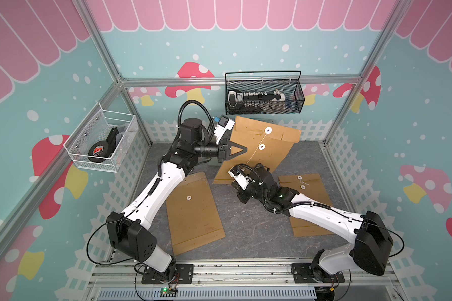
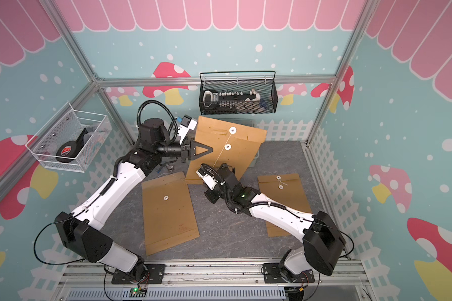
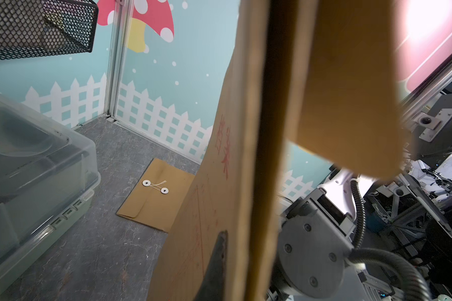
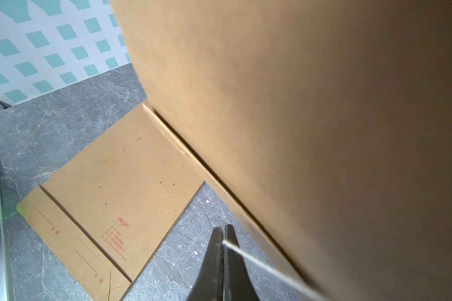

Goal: Close the mouth of the file bag
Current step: Close the file bag.

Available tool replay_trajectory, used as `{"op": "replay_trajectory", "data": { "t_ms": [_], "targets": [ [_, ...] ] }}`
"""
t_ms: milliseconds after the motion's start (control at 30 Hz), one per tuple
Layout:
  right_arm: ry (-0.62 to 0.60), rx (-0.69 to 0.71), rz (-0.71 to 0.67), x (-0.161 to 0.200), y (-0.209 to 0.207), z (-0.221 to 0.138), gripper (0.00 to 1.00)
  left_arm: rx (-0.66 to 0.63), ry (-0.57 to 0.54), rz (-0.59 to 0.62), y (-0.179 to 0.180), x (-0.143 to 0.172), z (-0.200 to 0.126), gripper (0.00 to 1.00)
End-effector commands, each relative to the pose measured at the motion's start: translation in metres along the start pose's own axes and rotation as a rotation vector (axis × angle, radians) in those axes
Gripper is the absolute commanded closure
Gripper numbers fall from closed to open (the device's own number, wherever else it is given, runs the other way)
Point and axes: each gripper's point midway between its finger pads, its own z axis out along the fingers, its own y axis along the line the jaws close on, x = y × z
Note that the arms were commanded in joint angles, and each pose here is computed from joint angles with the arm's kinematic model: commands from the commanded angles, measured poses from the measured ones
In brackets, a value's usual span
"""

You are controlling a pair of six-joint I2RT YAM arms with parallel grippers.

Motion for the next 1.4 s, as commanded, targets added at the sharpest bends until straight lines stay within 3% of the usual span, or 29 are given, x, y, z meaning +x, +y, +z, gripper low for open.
{"op": "replay_trajectory", "data": {
  "t_ms": [0,533,1367],
  "targets": [
    [-0.008,0.005,-0.013,-0.002,-0.003,-0.008,1.00,0.041,-0.007,0.066,-0.024,-0.009,-0.005,1.00],
    [0.064,-0.014,-0.001,0.012,0.008,0.001,1.00,0.034,-0.003,0.051,-0.018,-0.008,0.000,1.00],
    [0.054,0.135,0.214,0.047,-0.067,-0.042,1.00,-0.004,0.006,0.030,-0.011,0.000,-0.017,1.00]
  ]
}}
